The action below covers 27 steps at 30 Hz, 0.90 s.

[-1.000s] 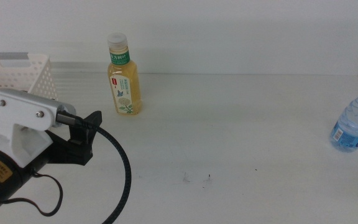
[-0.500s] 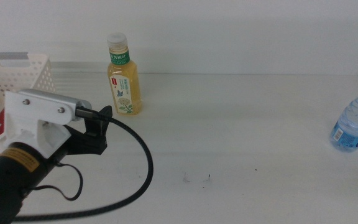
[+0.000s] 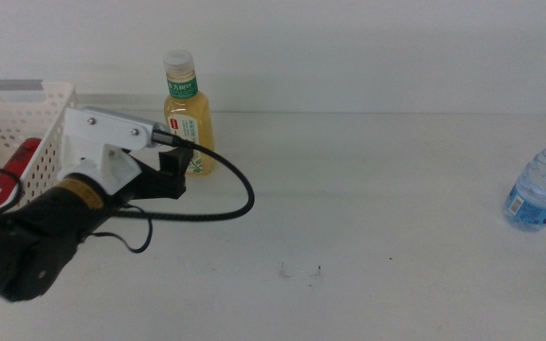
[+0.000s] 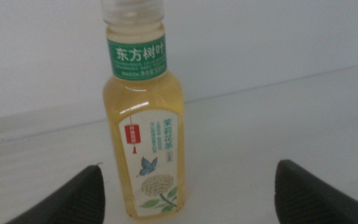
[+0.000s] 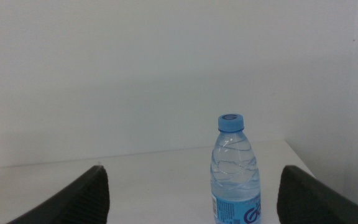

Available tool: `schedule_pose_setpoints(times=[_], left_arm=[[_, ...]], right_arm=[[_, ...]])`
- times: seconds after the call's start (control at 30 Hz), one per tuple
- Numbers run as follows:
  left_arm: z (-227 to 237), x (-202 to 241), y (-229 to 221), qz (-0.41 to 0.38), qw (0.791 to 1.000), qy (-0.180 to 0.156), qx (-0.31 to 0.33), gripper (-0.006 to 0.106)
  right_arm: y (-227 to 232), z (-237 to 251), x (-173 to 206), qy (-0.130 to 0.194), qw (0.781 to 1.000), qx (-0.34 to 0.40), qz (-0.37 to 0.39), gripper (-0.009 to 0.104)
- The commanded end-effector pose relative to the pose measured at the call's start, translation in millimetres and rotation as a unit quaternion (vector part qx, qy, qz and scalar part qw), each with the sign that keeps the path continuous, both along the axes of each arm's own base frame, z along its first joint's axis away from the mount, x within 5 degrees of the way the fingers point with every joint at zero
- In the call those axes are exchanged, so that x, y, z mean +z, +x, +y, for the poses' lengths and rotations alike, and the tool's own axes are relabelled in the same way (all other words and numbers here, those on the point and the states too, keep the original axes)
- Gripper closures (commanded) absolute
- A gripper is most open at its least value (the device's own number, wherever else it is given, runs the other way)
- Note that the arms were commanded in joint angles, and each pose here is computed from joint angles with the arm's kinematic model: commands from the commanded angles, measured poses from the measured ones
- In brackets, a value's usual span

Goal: Use arms to grab the bottles and put them into the dustbin to the left of the table.

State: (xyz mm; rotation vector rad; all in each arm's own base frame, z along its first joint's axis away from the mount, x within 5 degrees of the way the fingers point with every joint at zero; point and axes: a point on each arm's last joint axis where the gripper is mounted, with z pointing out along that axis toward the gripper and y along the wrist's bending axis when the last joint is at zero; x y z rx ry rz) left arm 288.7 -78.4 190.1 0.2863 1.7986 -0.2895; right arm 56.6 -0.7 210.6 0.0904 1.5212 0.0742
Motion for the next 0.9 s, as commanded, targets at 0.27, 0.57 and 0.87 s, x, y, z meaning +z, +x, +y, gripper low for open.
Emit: schedule_pose_setpoints(times=[0.27,0.57,0.87], left_arm=[[-7.2,-26.2,42.3,0.006,1.000,-0.021,0.011,0.007],[-9.2,-35.3,64.0,-0.007,0.999,-0.037,0.029,0.007],[-7.9,-43.5,83.5,-0.011,0.999,-0.033,0.030,0.007]], right_arm=[[-0.3,-0.4,0.2,-0.003,1.000,-0.004,-0.007,0.014],[-0.3,-0.4,0.2,-0.003,1.000,-0.004,-0.007,0.014],[-0.3,-0.4,0.2,-0.003,1.000,-0.004,-0.007,0.014]])
